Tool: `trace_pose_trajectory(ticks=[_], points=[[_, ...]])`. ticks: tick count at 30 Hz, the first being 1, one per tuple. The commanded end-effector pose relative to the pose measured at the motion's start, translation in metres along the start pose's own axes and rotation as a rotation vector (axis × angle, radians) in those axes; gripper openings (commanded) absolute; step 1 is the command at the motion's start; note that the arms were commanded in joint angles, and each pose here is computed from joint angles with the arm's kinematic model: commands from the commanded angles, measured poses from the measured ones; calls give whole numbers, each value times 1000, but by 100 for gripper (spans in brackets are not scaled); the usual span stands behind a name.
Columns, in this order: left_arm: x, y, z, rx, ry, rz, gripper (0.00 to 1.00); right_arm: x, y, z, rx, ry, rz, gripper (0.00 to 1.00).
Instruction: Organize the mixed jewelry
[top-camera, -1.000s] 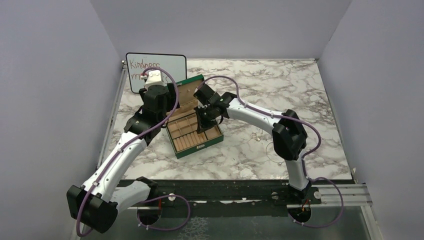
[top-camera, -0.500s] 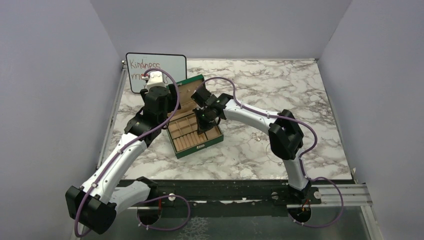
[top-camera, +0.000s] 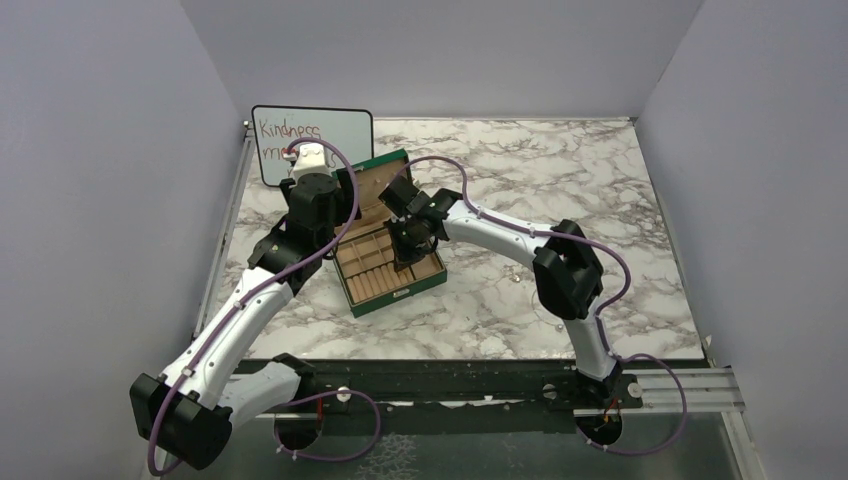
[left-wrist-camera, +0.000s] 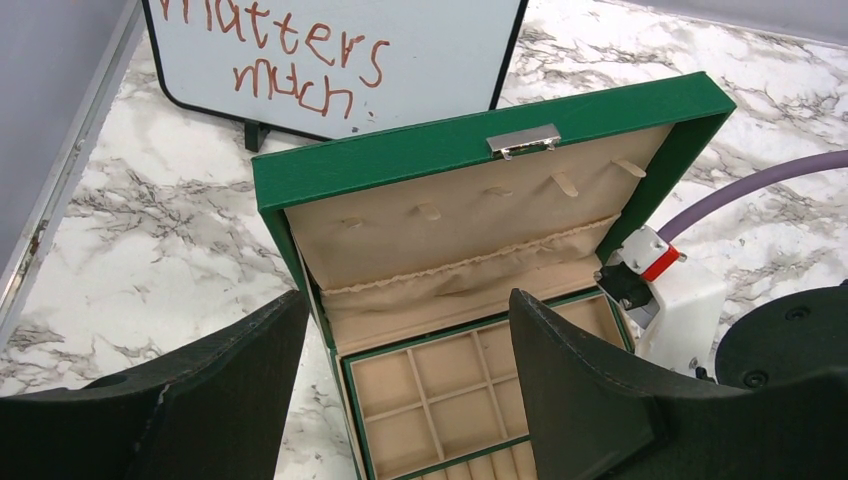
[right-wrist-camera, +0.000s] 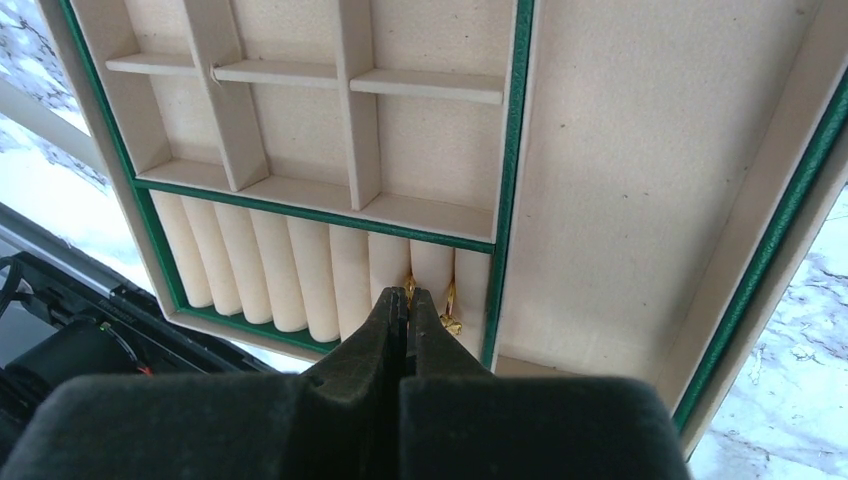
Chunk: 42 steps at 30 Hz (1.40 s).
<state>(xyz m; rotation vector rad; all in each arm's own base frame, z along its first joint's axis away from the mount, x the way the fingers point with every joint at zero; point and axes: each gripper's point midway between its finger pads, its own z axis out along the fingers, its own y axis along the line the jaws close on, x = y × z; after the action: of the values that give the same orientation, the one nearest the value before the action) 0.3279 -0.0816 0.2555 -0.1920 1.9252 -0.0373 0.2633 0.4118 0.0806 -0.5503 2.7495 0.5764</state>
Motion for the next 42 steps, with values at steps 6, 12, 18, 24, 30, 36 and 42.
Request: trace_pose_trajectory(ticks=[6, 12, 18, 24, 30, 36, 42], points=[[-3, 5, -4, -16, -19, 8, 75, 8, -1, 11, 54, 28, -8, 1], [-3, 5, -4, -16, -19, 9, 75, 9, -2, 16, 69, 30, -13, 2], [-2, 5, -4, -16, -19, 9, 75, 2, 2, 12, 59, 7, -10, 13], [-3, 4, -4, -11, -19, 2, 75, -15, 13, -7, 25, -67, -7, 21], [-5, 3, -5, -8, -23, -12, 75, -29, 22, -28, -9, -142, 1, 26], [-4, -5, -6, 36, -13, -14, 76, -40, 15, -47, 27, -228, 33, 28], [-5, -27, -13, 178, -18, -3, 78, -41, -20, -75, 99, -329, 112, 28]])
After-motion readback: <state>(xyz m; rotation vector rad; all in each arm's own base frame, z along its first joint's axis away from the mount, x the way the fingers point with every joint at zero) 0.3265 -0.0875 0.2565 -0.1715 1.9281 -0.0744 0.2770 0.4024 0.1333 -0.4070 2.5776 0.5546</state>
